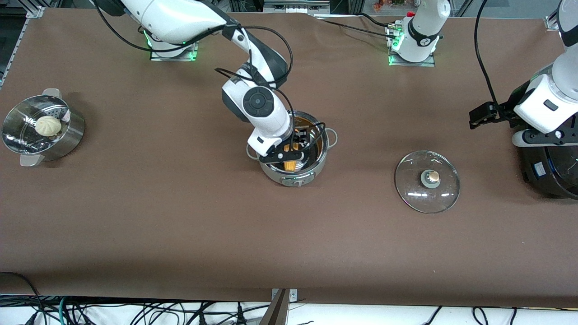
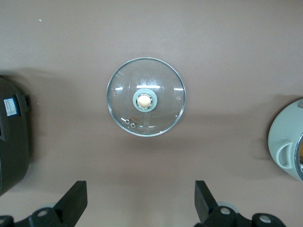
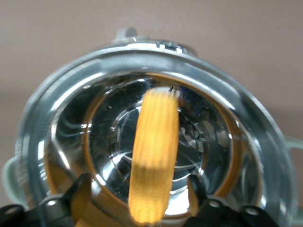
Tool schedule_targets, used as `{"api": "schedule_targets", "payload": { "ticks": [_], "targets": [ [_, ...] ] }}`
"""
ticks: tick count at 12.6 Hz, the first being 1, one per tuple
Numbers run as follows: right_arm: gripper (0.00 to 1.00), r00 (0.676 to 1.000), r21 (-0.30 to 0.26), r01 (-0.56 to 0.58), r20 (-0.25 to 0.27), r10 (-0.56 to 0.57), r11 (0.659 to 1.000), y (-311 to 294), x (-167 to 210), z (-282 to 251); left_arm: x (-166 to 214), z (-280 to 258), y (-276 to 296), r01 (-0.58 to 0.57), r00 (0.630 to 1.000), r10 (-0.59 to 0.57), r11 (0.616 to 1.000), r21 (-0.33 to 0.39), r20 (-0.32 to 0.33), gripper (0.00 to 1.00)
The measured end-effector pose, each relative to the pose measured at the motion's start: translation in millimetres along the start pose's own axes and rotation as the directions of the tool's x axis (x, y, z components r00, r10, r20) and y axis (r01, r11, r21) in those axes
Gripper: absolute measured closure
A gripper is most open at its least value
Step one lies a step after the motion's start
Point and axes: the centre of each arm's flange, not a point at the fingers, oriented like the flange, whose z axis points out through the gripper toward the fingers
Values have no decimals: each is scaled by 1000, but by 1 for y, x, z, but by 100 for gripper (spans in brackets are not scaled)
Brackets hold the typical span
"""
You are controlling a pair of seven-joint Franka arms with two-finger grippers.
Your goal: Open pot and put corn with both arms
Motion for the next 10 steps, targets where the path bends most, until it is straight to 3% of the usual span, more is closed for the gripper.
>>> {"api": "schedule_targets", "payload": {
  "ticks": [3, 5, 8, 10],
  "targets": [
    [0, 996, -95, -87, -42, 83, 992, 50, 14, -110, 2, 1, -7, 16, 1000, -16, 1000, 5, 1, 0],
    [0, 977, -164, -207, -84, 196, 964, 134, 39, -179, 2, 2, -6, 22, 1000, -22, 1000, 21, 0, 0],
    [0, 977, -259, -213, -79, 200, 942, 266, 63, -238, 1, -1, 1, 12, 1000, -12, 1000, 24, -6, 0],
    [0, 952, -207, -304, -92, 291, 930, 341, 68, -273, 1, -3, 4, 7, 1000, -6, 1000, 24, -10, 0]
  ]
}}
